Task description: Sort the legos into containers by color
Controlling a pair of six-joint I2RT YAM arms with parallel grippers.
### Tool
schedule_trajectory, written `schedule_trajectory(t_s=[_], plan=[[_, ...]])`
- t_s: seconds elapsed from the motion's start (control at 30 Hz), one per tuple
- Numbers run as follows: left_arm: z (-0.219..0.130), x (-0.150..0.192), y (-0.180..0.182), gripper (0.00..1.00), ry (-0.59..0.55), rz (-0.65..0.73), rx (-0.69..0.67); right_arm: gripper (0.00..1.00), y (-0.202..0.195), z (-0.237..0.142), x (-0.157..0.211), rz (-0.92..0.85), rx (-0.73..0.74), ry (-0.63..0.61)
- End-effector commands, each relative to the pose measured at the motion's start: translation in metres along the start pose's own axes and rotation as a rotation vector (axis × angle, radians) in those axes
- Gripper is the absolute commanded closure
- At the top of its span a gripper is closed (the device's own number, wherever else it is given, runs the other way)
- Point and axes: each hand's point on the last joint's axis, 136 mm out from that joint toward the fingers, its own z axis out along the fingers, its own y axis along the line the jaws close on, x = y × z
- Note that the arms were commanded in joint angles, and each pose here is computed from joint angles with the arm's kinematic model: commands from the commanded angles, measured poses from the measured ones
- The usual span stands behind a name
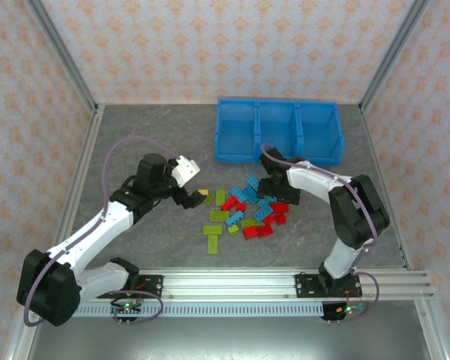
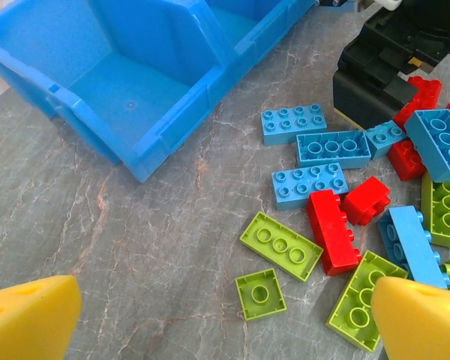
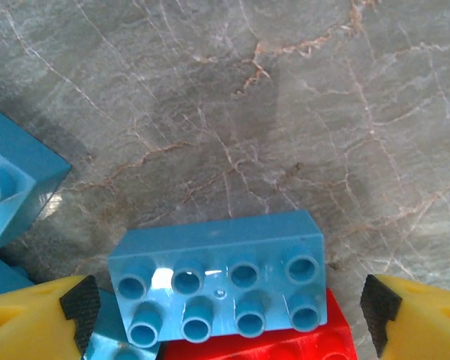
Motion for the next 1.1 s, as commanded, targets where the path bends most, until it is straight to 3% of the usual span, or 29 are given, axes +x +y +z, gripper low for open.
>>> schedule_trajectory(t_s=[0.0,0.13,0.27,0.5,0.63,0.7,0.9,1.07], plan=[[0.003,-0.002,0.004,0.00,-0.017,0.014,-0.026,0.13,0.002,0.005,-0.007,-0.024,0.013,-0.013],[0.005,-0.002,0.004,0.00,-0.015,0.006,-0.024,0.29,0.000,0.006,-0.009,-0.022,0.031,-0.024],[0.004,-0.002,0.004,0.00,-0.017,0.005,-0.023,0.38,-0.009,-0.007,-0.016,-0.005,0.060,-0.084],[0.005,-0.003,0.006,0.00,-0.021,0.002,-0.037,0.44,-0.041,-0.087,-0.062,0.096,0.122,-0.388],[0.006,-0.004,0.012,0.00,-0.021,-0.003,-0.066,0.44,-0.072,-0.133,-0.116,0.200,0.135,-0.548],[0.006,-0.005,0.014,0.00,-0.018,-0.007,-0.073,0.44,-0.085,-0.139,-0.145,0.254,0.119,-0.570],[0.003,-0.006,0.014,0.00,-0.021,-0.009,-0.083,0.44,-0.104,-0.112,-0.218,0.368,0.070,-0.518],[-0.001,-0.006,0.017,0.00,-0.019,0.003,-0.112,0.42,-0.116,-0.083,-0.245,0.496,0.016,-0.480]])
